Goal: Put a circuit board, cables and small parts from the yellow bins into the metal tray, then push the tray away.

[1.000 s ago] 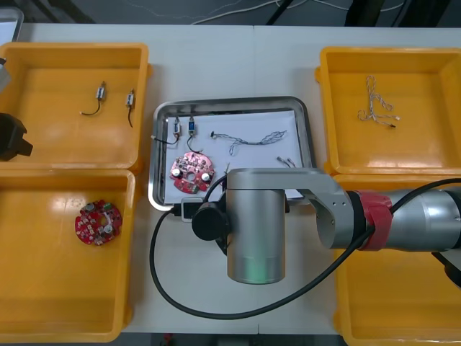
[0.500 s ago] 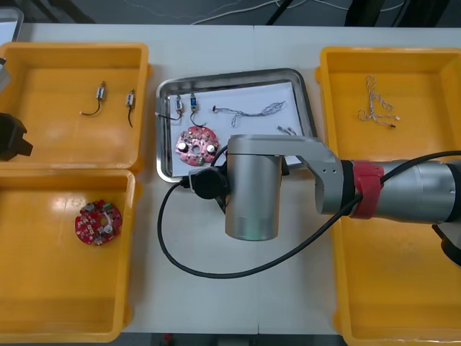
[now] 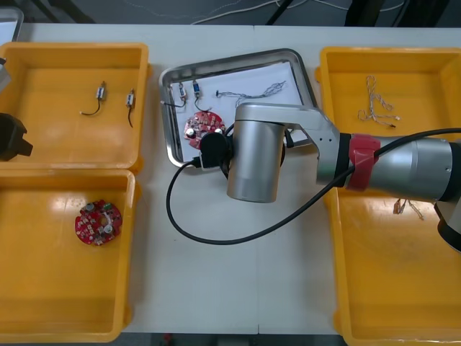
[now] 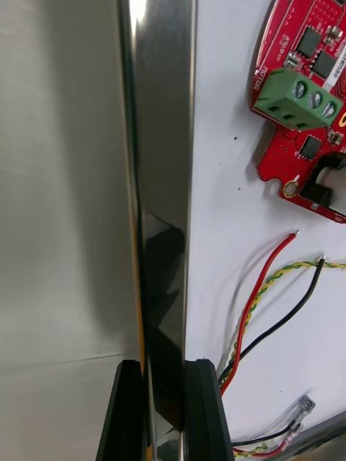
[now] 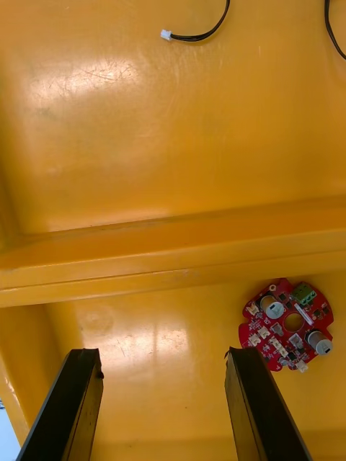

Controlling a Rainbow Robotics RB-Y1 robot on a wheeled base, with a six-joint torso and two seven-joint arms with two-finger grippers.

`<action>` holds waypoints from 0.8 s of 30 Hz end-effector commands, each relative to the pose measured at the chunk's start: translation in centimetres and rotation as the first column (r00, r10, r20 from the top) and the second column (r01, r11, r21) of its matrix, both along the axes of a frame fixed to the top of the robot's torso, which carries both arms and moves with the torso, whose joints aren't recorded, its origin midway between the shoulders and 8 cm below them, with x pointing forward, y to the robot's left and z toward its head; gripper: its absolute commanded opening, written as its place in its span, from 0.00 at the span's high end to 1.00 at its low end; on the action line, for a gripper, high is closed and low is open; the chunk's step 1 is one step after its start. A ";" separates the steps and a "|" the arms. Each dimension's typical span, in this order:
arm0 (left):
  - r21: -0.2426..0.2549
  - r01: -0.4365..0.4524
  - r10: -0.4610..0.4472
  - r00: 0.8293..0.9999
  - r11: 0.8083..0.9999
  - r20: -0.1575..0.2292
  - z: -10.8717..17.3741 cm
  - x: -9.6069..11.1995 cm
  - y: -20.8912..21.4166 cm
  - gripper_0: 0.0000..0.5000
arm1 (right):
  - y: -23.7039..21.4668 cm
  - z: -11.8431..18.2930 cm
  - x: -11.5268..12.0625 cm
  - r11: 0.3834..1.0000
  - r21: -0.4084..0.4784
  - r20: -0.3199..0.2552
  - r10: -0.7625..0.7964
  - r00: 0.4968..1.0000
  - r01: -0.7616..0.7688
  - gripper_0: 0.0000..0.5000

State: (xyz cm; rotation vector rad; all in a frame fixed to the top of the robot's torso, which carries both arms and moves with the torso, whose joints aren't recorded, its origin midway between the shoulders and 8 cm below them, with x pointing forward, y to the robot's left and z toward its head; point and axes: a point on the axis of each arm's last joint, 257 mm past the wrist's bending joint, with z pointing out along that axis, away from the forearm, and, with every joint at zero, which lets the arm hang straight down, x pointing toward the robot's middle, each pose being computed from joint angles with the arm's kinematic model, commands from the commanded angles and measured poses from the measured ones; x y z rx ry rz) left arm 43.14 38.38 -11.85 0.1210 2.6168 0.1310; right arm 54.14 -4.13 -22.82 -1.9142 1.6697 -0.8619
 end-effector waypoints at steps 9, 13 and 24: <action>-0.004 -0.029 0.029 0.999 1.000 0.026 0.6 -0.4 0.5 0.00 | 4.1 4.5 4.0 0.986 0.169 0.004 -0.014 1.000 0.013 1.00; -0.004 -0.029 0.029 0.999 1.000 0.026 0.6 -0.4 0.5 0.00 | 4.5 5.3 5.2 0.983 0.184 0.025 -0.022 0.999 0.017 1.00; -0.004 -0.029 0.029 0.999 1.000 0.026 0.6 -0.4 0.5 0.00 | 5.5 6.8 7.4 0.974 0.228 0.069 -0.017 0.997 0.001 1.00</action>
